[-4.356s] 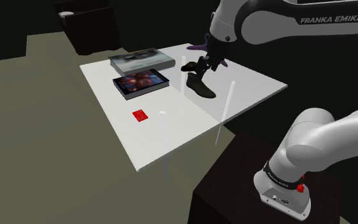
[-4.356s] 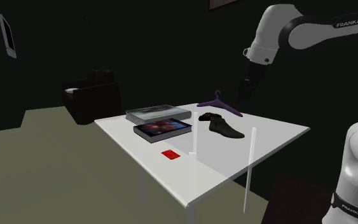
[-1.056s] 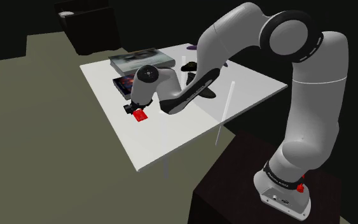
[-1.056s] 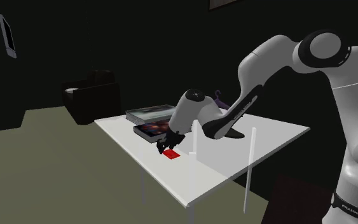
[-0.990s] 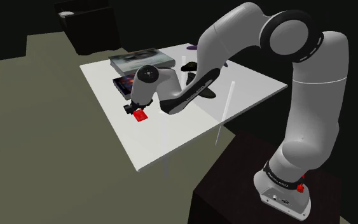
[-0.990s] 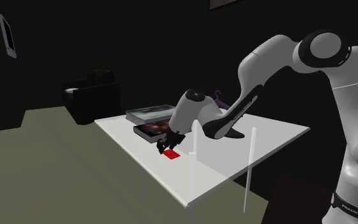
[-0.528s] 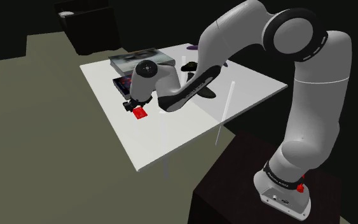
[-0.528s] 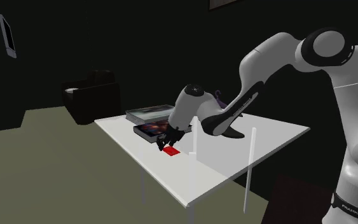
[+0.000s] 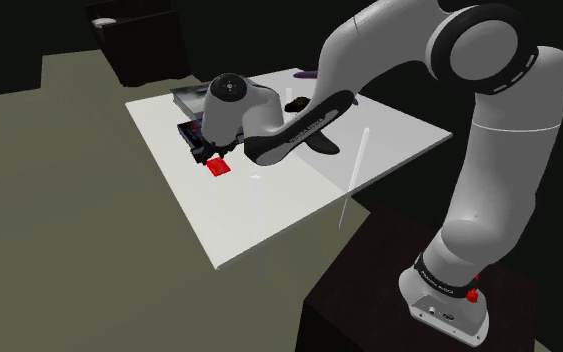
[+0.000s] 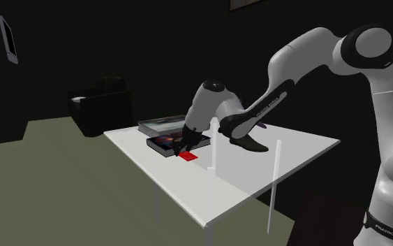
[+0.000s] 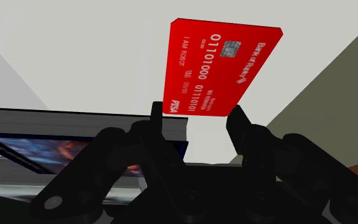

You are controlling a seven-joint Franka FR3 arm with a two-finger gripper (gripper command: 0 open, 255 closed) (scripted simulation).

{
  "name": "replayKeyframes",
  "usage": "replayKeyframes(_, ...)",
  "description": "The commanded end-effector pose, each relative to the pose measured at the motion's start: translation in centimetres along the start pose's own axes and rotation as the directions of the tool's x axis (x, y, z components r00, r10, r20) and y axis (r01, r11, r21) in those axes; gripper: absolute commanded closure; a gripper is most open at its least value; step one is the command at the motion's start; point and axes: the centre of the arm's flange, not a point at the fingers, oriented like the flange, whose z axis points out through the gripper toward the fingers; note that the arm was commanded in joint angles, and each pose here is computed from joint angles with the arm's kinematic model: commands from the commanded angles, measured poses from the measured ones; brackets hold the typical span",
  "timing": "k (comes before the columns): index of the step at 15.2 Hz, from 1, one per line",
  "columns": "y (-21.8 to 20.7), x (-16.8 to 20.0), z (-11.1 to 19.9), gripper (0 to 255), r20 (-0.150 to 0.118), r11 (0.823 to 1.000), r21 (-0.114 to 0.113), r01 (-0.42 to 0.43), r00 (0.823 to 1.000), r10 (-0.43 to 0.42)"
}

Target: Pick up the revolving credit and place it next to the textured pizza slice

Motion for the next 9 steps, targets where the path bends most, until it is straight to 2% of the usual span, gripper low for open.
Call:
replayKeyframes(1, -0.1, 0.5, -0.9, 255, 0.001, 1.0, 0.0, 0.0, 1.0, 0.0)
replayKeyframes(9, -0.1, 2.8, -4.4, 255, 0.001, 1.0, 0.0, 0.0, 1.0, 0.0)
